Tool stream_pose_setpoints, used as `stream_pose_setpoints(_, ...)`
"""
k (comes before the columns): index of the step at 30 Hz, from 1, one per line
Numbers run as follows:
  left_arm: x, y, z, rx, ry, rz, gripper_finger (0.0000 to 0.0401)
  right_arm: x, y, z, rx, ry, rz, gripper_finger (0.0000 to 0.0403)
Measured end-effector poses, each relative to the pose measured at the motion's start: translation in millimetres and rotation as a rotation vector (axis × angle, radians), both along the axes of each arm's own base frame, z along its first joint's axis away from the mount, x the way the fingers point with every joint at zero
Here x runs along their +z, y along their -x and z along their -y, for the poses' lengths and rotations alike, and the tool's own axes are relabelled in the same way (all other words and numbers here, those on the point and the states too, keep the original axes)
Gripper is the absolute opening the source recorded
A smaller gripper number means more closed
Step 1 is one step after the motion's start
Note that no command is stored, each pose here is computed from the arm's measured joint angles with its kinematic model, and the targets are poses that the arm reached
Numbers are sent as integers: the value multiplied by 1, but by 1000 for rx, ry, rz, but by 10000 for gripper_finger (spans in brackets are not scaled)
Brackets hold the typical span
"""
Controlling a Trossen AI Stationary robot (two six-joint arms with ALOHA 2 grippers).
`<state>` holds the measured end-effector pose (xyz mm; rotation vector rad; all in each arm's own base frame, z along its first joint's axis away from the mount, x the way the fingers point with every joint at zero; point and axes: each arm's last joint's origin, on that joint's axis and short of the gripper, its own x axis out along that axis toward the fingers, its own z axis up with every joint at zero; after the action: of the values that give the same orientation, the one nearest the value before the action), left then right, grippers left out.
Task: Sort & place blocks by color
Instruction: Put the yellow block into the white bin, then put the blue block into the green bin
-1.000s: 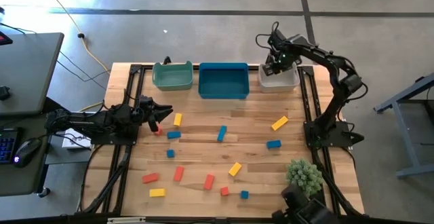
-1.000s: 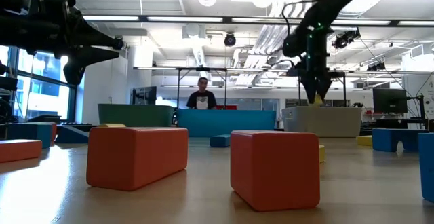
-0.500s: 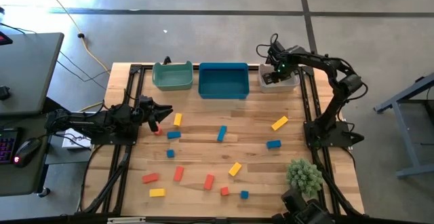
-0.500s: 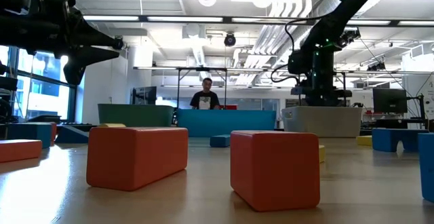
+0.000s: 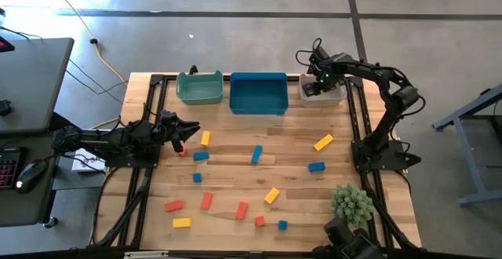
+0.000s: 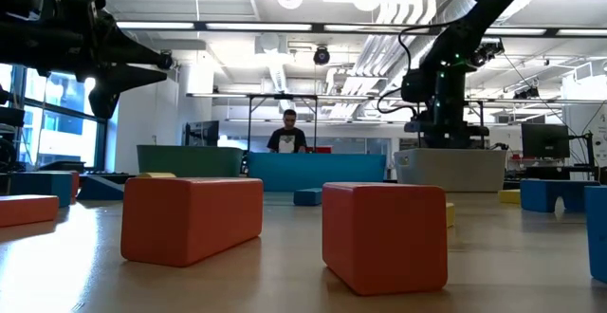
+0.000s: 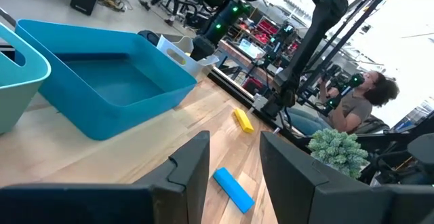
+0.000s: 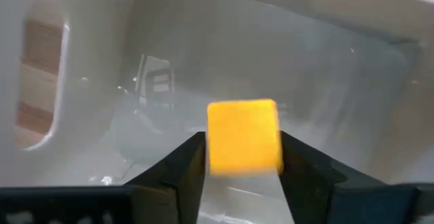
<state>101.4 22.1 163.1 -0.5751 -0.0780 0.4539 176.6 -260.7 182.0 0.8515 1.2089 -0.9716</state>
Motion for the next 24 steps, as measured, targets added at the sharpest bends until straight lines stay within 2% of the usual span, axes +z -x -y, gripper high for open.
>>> stream_pose_setpoints(6,0,0,0,0,-10,-5,153,14,-4,5,-25,10,20,214)
stream_pose_setpoints(13,0,0,0,1,21,13,193,45,-14,11,-23,35,42,222)
stream_pose_setpoints(17,9,1,0,2,36,44,192,70,-29,9,21,88,80,222)
stream_pose_setpoints(21,24,3,1,-32,-31,29,182,96,-48,6,67,169,118,222)
stream_pose_setpoints(24,36,6,3,-67,-58,-31,176,115,-60,-1,95,226,124,222)
